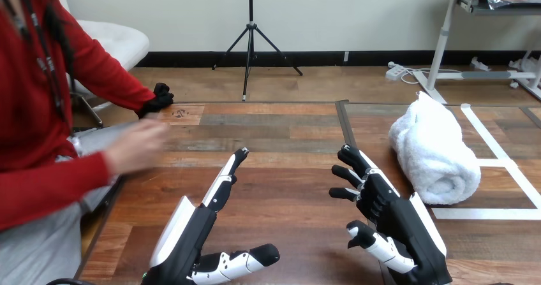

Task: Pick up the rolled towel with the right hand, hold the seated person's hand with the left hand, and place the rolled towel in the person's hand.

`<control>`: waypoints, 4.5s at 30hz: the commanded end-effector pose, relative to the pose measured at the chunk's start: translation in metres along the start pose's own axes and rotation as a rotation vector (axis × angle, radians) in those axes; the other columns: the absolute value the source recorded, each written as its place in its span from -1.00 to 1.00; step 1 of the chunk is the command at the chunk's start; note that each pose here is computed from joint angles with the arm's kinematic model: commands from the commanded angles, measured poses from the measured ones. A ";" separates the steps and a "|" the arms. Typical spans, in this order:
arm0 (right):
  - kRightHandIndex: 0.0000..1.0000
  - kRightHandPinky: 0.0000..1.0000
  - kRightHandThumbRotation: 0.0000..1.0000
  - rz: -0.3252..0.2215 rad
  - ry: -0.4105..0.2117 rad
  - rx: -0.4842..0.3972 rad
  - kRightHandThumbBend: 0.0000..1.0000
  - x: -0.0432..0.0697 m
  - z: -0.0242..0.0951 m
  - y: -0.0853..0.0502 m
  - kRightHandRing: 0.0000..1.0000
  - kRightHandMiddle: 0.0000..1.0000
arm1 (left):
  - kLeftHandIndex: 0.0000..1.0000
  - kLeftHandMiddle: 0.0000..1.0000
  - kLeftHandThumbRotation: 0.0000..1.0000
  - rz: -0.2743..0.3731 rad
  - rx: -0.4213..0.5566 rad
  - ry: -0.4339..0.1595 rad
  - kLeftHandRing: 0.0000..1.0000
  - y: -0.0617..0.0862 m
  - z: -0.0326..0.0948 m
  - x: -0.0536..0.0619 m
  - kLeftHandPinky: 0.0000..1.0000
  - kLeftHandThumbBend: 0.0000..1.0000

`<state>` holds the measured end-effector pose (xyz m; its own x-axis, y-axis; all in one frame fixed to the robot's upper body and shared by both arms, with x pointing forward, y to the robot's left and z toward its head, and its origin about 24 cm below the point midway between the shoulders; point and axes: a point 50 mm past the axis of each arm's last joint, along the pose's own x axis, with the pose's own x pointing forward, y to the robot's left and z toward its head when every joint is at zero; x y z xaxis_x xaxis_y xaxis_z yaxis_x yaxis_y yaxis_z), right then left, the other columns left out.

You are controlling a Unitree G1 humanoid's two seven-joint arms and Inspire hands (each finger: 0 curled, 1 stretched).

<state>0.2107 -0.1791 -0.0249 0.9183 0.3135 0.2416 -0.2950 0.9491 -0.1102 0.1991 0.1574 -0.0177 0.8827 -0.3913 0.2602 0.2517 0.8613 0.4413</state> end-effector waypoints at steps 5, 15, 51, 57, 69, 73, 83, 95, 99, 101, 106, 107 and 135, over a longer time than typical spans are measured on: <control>0.88 0.56 0.37 -0.003 -0.086 -0.028 1.00 0.019 0.013 -0.005 0.81 0.89 | 1.00 1.00 0.51 0.042 0.018 -0.082 0.98 0.011 0.009 0.018 0.88 1.00; 0.88 0.57 0.36 0.000 -0.086 -0.023 1.00 0.021 0.013 -0.005 0.81 0.89 | 1.00 1.00 0.50 0.042 0.009 -0.081 0.99 0.011 0.009 0.018 0.87 1.00; 0.88 0.55 0.36 -0.004 -0.097 -0.038 1.00 0.024 0.015 -0.004 0.80 0.89 | 1.00 1.00 0.40 0.041 -0.027 -0.094 0.98 0.015 0.009 0.019 0.83 1.00; 0.87 0.54 0.35 -0.003 -0.099 -0.038 1.00 0.024 0.015 -0.004 0.79 0.89 | 1.00 1.00 0.40 0.039 -0.026 -0.092 0.97 0.015 0.009 0.019 0.82 1.00; 0.85 0.57 0.30 -0.011 -0.111 -0.032 1.00 0.027 0.018 -0.005 0.79 0.88 | 1.00 1.00 0.40 0.038 -0.026 -0.094 0.96 0.015 0.009 0.020 0.79 1.00; 0.84 0.56 0.31 -0.021 -0.123 -0.049 1.00 0.029 0.021 -0.006 0.78 0.87 | 1.00 1.00 0.40 0.037 -0.027 -0.094 0.96 0.015 0.009 0.020 0.79 1.00; 0.84 0.56 0.31 -0.066 -0.160 -0.069 1.00 0.037 0.028 -0.011 0.77 0.83 | 1.00 1.00 0.41 0.036 -0.021 -0.096 0.95 0.013 0.009 0.022 0.79 1.00; 0.82 0.52 0.30 -0.126 -0.201 -0.104 1.00 0.052 0.042 -0.022 0.72 0.79 | 1.00 1.00 0.42 0.033 -0.009 -0.100 0.94 0.011 0.010 0.024 0.78 1.00; 0.81 0.51 0.26 -0.146 -0.214 -0.115 1.00 0.056 0.047 -0.026 0.71 0.79 | 1.00 1.00 0.44 0.029 -0.004 -0.099 0.95 0.010 0.010 0.025 0.77 1.00; 0.81 0.51 0.25 -0.156 -0.225 -0.119 1.00 0.059 0.051 -0.029 0.71 0.79 | 1.00 1.00 0.44 0.028 -0.004 -0.099 0.95 0.010 0.010 0.025 0.77 1.00; 0.79 0.50 0.19 -0.186 -0.249 -0.128 1.00 0.065 0.057 -0.035 0.69 0.77 | 1.00 1.00 0.45 0.031 -0.003 -0.100 0.94 0.008 0.010 0.026 0.77 1.00; 0.79 0.49 0.18 -0.195 -0.255 -0.136 1.00 0.067 0.059 -0.037 0.68 0.76 | 1.00 1.00 0.45 0.032 -0.001 -0.101 0.94 0.008 0.010 0.026 0.77 1.00; 0.80 0.72 0.12 -0.398 -0.301 -0.267 1.00 0.099 0.101 -0.085 0.79 0.79 | 1.00 1.00 0.42 0.050 -0.009 -0.091 0.93 0.005 0.010 0.024 0.77 1.00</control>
<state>0.2829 -0.2208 0.0649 0.8860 -0.0283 0.4628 0.1235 0.9764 -0.1769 0.2040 0.1514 -0.0123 0.8712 -0.3867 0.3024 0.2454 0.8766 0.4140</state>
